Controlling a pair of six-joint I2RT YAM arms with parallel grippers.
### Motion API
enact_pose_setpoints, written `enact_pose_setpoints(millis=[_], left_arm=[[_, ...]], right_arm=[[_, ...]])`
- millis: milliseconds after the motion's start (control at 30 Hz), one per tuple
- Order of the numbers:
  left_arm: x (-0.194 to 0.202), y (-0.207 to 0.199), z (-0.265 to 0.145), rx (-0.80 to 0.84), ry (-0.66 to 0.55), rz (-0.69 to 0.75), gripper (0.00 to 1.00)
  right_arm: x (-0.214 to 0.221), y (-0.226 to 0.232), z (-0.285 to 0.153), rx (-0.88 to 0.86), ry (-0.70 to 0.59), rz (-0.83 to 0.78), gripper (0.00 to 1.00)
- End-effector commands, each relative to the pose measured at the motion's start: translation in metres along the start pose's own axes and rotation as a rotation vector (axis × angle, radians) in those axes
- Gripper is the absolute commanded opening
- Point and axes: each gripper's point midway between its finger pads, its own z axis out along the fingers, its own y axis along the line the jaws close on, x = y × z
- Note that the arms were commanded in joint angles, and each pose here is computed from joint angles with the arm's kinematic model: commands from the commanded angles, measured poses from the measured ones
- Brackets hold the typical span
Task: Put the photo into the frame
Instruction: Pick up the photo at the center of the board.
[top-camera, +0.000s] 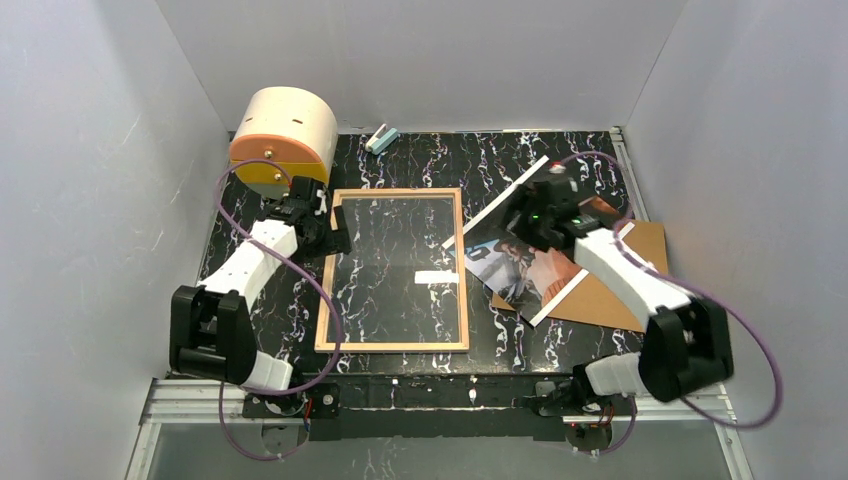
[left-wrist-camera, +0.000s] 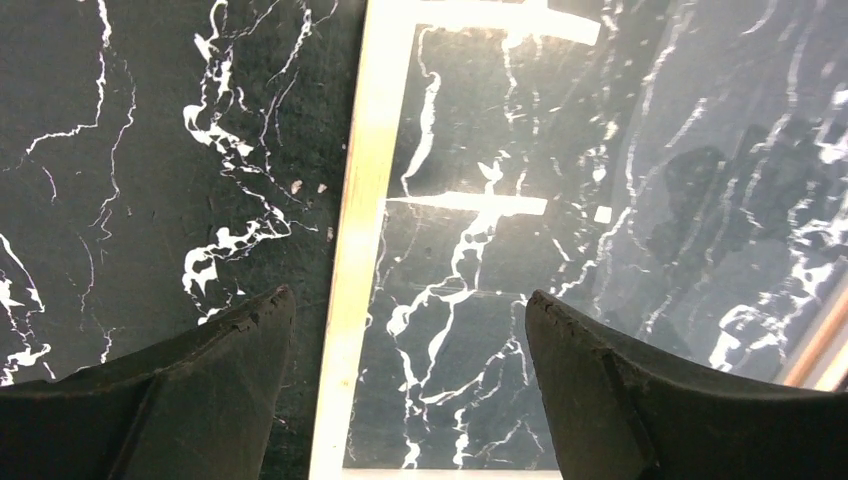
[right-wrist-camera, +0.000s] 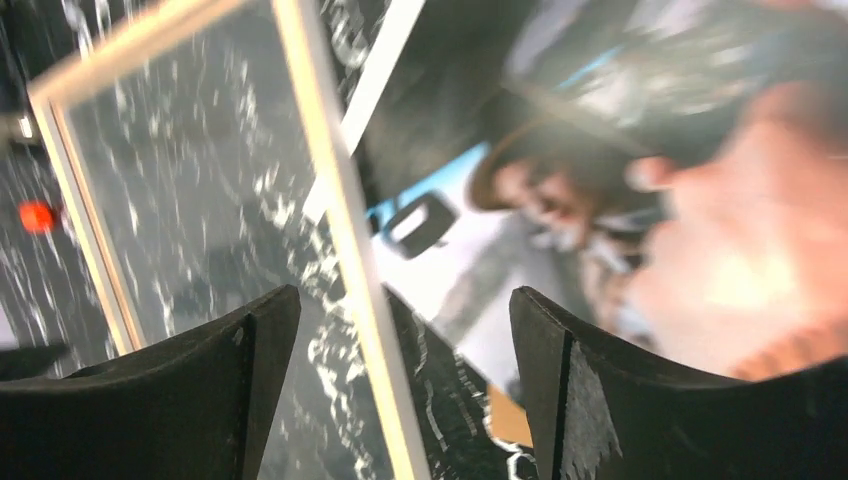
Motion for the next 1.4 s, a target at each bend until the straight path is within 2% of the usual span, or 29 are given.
enact_pose_setpoints(millis=[0,100,133,300,400,667,767,1067,1200,1367], left_arm=[[-0.015,-0.016,-0.027,0.083,-0.055,0.014,0.84],[-0.023,-0.034,-0.039,0.185,-0.092,0.002,0.97],[-0.025,-0.039,-0.043,0.215,-0.108,0.005,0.98],[-0.034,-0.046,-0.052,0.259,-0.143,0.038,0.98],[-0.038,-0.049,-0.055,0.268,-0.149,0.038,0.98],[-0.041,-0.068,-0.061,0.363,-0.134,0.024,0.98],[-0.041,-0.084,-0.064,0.456,-0.123,0.033,0.98],[-0.056,-0.159,-0.076,0.671,-0.142,0.046,0.95],[-0.066,-0.212,-0.068,0.742,-0.136,0.079,0.95],[-0.032,-0.292,-0.033,0.827,-0.037,0.204,0.93]], right_arm=[[-0.026,-0.081,-0.034,0.240,-0.176,0.151,0.86],[-0.015,-0.112,-0.055,0.306,-0.175,0.268,0.86],[-0.007,-0.120,-0.060,0.329,-0.152,0.301,0.87],[0.052,-0.140,-0.071,0.397,0.049,0.428,0.84],[0.080,-0.143,-0.072,0.389,0.126,0.485,0.81],[0.120,-0.143,-0.064,0.313,0.198,0.583,0.78],[0.127,-0.147,-0.057,0.297,0.199,0.572,0.78],[0.118,-0.136,-0.036,0.101,0.070,0.551,0.75],[0.123,-0.137,-0.030,0.042,0.033,0.574,0.75],[0.122,-0.133,-0.030,-0.035,-0.022,0.608,0.74]])
